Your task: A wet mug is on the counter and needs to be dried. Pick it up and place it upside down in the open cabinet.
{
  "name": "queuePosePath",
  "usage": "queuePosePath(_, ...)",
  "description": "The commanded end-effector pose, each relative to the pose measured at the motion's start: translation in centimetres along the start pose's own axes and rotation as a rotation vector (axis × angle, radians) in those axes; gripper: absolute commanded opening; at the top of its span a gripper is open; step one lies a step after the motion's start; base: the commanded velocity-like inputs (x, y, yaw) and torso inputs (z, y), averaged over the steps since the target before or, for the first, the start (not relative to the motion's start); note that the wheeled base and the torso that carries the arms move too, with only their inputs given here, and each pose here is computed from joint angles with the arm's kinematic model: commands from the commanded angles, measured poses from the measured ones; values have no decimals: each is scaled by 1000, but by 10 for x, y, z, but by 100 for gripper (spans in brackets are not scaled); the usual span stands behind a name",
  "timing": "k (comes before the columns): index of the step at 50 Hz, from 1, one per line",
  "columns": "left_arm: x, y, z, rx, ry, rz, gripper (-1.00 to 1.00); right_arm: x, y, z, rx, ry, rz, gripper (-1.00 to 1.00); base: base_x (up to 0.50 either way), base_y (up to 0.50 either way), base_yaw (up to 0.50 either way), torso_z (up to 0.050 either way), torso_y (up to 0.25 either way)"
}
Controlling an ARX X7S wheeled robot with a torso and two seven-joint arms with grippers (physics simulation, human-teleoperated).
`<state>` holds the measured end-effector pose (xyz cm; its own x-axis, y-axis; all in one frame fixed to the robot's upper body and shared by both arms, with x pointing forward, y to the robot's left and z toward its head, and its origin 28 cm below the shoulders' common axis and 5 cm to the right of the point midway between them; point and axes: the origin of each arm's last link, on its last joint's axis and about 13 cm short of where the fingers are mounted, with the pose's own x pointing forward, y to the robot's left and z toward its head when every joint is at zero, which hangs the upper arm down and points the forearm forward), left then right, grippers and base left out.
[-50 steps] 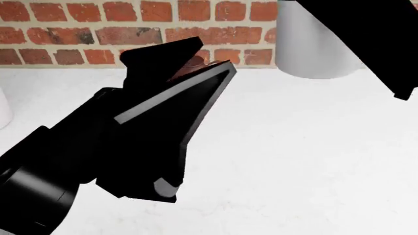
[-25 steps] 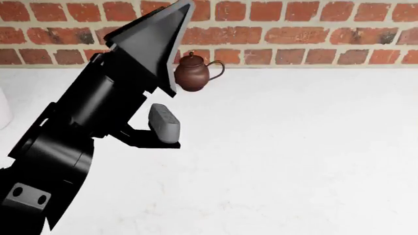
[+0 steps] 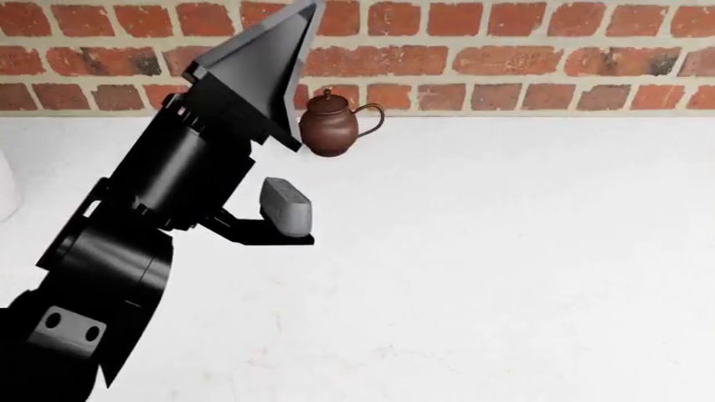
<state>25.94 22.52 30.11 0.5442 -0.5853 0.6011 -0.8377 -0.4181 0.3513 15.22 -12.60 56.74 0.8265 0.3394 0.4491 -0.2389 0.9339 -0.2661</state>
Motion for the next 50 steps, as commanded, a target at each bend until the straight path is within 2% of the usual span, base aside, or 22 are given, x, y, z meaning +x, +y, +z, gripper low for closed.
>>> queuePosePath(1,0,-3,3,-7,-1,-4,100,23,-2,11,20,-19,-70,-100,0,0,0,0,0)
queuePosePath(3,0,-3,4,-7,-1,-2,100,25,4,14,21,-24,14,-100,0,0,0,0,0)
queuePosePath(5,0,-3,4,-8,-1,1,100,19,-5,14,23,-27,-167,-100,0,0,0,0,0)
queuePosePath(7,0,-3,4,-9,-1,2,100,22,-6,14,27,-34,-192,-100,0,0,0,5,0)
queuePosePath(28,-3,-5,7,-10,-7,2,100,46,4,12,30,-31,-180,-100,0,0,0,0,0)
queuePosePath(50,-4,-5,6,-4,-8,8,100,46,11,17,32,-89,-159,-100,0,0,0,0,-102)
